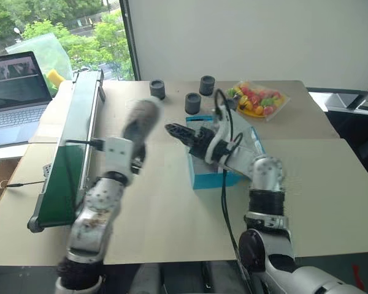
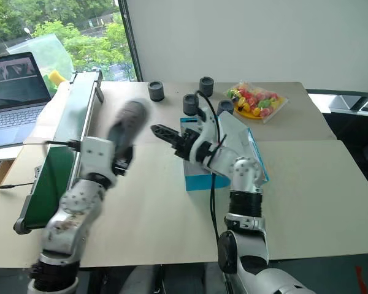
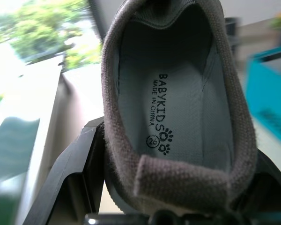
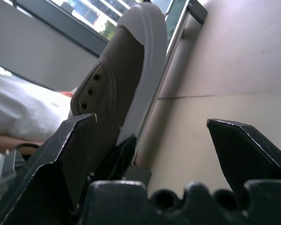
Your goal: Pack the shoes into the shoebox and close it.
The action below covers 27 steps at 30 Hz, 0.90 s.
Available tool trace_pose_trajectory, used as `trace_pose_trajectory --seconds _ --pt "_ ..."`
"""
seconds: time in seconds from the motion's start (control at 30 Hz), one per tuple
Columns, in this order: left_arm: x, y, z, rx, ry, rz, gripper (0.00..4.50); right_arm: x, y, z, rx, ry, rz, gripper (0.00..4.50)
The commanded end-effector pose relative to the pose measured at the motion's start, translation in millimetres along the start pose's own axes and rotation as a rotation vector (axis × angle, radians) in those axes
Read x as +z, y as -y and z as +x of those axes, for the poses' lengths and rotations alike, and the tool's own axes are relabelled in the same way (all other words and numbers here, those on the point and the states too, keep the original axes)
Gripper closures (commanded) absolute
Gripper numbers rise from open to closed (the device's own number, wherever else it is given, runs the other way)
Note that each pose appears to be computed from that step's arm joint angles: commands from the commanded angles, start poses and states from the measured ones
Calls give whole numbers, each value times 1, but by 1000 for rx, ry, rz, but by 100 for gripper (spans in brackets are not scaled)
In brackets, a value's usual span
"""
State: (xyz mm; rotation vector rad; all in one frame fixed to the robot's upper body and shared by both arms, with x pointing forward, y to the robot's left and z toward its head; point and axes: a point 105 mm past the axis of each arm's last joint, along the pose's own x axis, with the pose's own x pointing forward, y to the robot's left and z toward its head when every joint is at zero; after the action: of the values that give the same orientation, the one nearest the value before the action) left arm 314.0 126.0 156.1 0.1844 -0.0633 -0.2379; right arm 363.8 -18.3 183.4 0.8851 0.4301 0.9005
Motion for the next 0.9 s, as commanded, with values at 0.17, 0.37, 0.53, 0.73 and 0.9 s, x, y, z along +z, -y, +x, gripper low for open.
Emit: trace_pose_trajectory --seconds 0.17,0.37,0.53,0.73,0.9 --pt "24 40 -5 -166 91 -136 175 1 -35 12 126 -5 97 0" --pt "40 53 -2 -293 128 -193 175 1 -35 13 101 15 101 0" --pt "35 46 2 -290 102 -169 176 5 -29 10 55 44 88 51" --pt "30 42 5 -270 82 -162 176 12 -32 7 54 82 80 234" --pt "28 42 5 -270 73 -148 176 13 -34 7 61 85 84 333"
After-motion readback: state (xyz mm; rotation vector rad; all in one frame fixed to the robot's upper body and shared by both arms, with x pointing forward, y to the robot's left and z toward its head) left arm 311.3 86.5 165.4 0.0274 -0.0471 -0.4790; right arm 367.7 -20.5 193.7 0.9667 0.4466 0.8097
